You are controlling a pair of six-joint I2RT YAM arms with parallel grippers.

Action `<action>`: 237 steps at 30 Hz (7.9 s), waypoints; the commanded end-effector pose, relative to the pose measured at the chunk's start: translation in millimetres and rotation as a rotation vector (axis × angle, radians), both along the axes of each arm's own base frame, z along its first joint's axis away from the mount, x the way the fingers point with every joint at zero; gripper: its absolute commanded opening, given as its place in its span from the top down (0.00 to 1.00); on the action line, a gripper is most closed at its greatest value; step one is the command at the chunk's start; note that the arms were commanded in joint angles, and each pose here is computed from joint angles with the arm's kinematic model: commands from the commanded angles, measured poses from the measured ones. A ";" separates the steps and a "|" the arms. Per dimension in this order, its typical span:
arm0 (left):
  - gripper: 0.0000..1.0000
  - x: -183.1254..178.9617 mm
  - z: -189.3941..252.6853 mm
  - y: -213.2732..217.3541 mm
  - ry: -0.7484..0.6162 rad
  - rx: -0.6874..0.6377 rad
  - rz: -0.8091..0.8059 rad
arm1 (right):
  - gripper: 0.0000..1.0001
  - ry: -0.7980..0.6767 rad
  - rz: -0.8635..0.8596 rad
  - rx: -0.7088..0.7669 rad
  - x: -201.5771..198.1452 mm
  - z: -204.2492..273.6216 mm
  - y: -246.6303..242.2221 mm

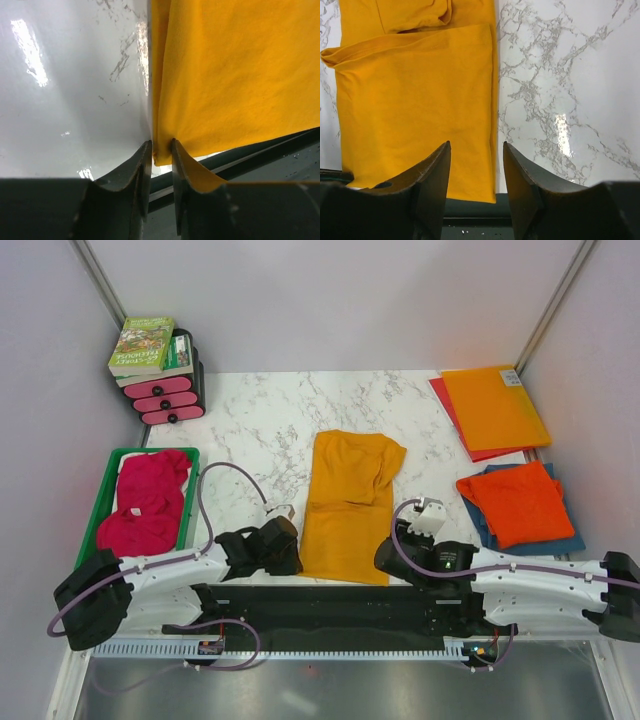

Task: Fold and stack the t-shirts
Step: Grab one side of the 2/3 rectangular tshirt with both arms, then fold the long partially folded tshirt into a neat square, then put the neatly folded tshirt into the corner of the board with the right arm

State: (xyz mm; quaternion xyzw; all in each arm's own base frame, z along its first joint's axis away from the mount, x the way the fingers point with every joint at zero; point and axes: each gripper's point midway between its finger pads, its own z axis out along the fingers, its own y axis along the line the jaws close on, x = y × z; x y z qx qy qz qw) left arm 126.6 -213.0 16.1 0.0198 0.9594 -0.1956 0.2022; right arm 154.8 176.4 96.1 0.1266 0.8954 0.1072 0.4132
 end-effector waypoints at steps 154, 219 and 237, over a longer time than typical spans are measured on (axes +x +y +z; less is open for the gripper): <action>0.55 334.7 105.6 -52.4 -0.211 -0.064 0.211 | 0.88 0.003 -0.109 -0.087 323.4 -2.2 22.5; 0.23 50.3 100.4 43.6 -0.296 0.058 0.111 | 0.02 -0.274 -0.140 -0.389 106.1 125.0 -87.1; 0.25 9.1 60.8 36.8 -0.185 0.132 0.042 | 0.02 -0.217 -0.202 -0.343 71.8 109.2 -118.8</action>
